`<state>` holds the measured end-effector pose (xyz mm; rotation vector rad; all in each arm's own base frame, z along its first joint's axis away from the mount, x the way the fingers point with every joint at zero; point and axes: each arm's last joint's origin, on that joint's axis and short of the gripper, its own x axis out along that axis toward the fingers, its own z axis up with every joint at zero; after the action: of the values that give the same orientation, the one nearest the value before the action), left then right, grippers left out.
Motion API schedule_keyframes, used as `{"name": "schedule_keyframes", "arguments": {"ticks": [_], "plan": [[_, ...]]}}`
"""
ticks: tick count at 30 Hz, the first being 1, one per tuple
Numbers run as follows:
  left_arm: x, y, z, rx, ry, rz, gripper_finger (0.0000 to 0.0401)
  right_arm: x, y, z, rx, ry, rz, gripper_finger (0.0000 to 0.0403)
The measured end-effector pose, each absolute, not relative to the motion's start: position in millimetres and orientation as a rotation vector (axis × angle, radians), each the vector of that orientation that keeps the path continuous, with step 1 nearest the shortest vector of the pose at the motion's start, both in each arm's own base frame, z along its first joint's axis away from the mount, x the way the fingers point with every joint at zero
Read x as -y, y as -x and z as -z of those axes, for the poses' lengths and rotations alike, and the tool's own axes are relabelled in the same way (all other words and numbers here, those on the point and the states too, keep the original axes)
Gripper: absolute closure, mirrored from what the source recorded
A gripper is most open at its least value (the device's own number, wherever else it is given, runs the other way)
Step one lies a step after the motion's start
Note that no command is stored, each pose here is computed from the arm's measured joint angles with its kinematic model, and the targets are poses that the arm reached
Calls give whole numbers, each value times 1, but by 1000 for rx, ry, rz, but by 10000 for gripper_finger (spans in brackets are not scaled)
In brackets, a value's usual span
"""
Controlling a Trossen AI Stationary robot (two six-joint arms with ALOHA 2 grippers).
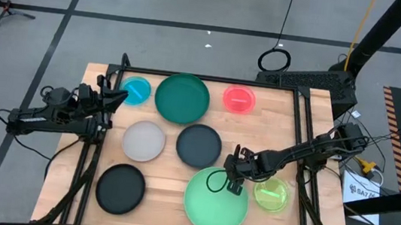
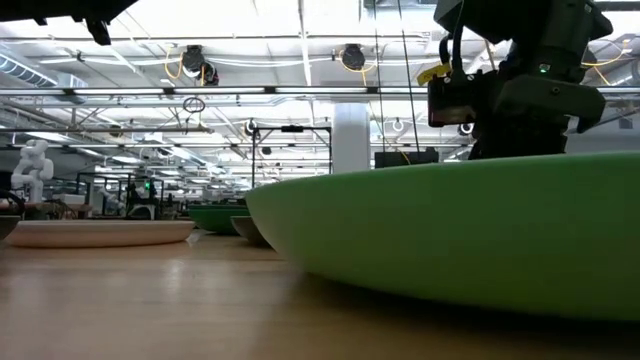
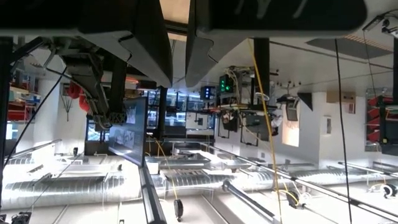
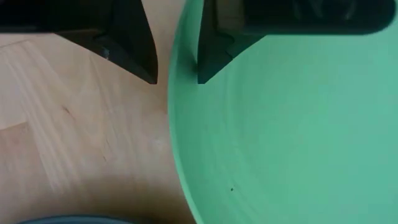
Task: Stack plastic plates
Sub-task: Stack the light green plate on the dark green plate
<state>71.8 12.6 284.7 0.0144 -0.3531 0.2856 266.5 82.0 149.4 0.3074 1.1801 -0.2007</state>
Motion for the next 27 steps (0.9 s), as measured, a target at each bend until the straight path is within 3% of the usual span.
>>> {"name": "schedule_keyframes", "arguments": {"ticks": [11,27], "plan": [[-13,-72,-285,353,-13,-285,350,-82,-267,-150,-1175,-311,188,389],[-13,-72,-285,354,-10,-286,350,-67,-266,-166,-1200,-467,77,397]]}}
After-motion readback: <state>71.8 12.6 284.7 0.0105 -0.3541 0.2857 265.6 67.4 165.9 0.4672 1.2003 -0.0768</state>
